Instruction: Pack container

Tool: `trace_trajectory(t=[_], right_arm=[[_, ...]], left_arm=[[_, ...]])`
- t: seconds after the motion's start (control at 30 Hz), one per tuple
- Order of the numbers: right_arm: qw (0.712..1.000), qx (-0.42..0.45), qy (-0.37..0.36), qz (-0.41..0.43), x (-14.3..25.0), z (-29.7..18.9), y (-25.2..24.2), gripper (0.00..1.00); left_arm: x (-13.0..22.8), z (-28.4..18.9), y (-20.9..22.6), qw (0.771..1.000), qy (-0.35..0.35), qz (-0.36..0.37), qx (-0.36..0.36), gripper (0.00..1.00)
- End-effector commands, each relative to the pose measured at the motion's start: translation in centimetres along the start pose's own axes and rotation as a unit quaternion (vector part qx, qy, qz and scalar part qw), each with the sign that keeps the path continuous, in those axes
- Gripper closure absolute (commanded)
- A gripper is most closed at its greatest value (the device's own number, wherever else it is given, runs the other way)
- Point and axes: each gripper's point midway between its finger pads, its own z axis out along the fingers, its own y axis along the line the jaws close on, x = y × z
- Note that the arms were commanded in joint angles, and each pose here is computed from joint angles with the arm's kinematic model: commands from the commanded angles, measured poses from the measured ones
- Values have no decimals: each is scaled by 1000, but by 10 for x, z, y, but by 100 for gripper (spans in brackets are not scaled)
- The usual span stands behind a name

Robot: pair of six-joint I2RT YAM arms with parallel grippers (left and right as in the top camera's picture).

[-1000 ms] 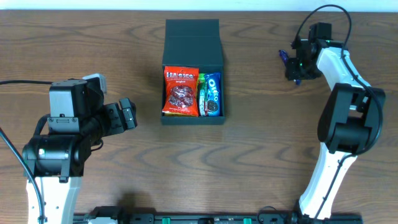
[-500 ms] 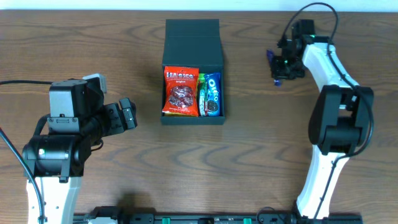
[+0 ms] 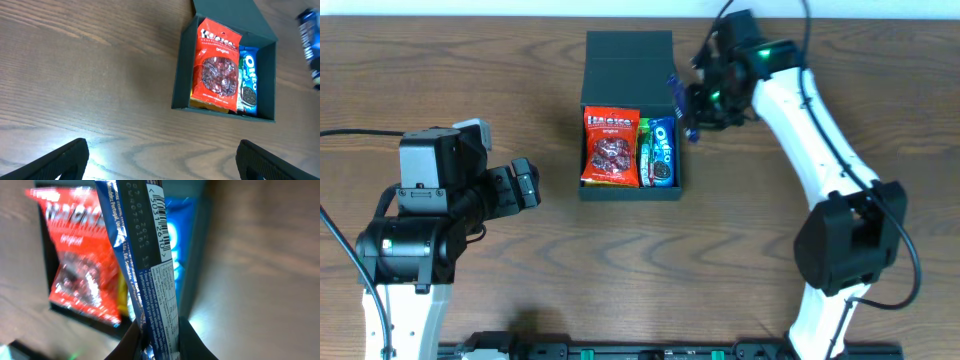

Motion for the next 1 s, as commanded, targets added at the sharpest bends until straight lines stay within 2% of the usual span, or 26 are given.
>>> trace_trajectory(t=[0.0,0.1,0.13,0.23,0.27,0.37,0.53,0.57,0.6,0.63,0.67,0.7,0.73,0.8,0.97], right_arm=[[999,-12,18,38,12,7,23,98],[998,7,15,68,15,11,27,97],[996,20,11,84,15,12,26,87],[994,26,8,106,17,14,31,45],[994,26,8,107,18,15,33,37],[994,24,6,103,18,16,36,32],[993,19,-26,114,-3,10,23,36],[992,21,-42,117,-13,6,14,41],[993,20,-58,102,-23,2,5,53],[994,19,-71,85,-32,-1,-2,69],[994,20,-84,73,-40,-5,-9,82],[992,28,-101,69,-50,-10,-21,95],[991,32,-111,68,-55,-13,-28,99],[990,36,-130,47,-67,-18,-38,99],[988,45,-137,54,-80,-11,-66,99]], left_arm=[[-6,-5,-2,1000,-9,4,0,5],[-6,-5,-2,1000,-10,4,0,5],[-6,-5,-2,1000,-10,4,0,5],[-6,-5,-2,1000,-10,4,0,5],[-6,-5,-2,1000,-10,4,0,5],[-6,-5,-2,1000,-10,-12,1,5],[-22,-5,-7,999,-40,-27,10,5],[-30,-3,-9,998,-53,-25,14,5],[-37,-1,-10,998,-62,-24,18,40],[-43,2,-12,997,-69,-27,20,68],[-49,5,-13,996,-76,-29,23,85],[-58,11,-15,996,-85,-29,26,94],[-64,17,-15,995,-89,-34,28,94],[-77,38,-17,994,-89,-62,34,94],[-99,111,-43,985,-52,-110,121,94]])
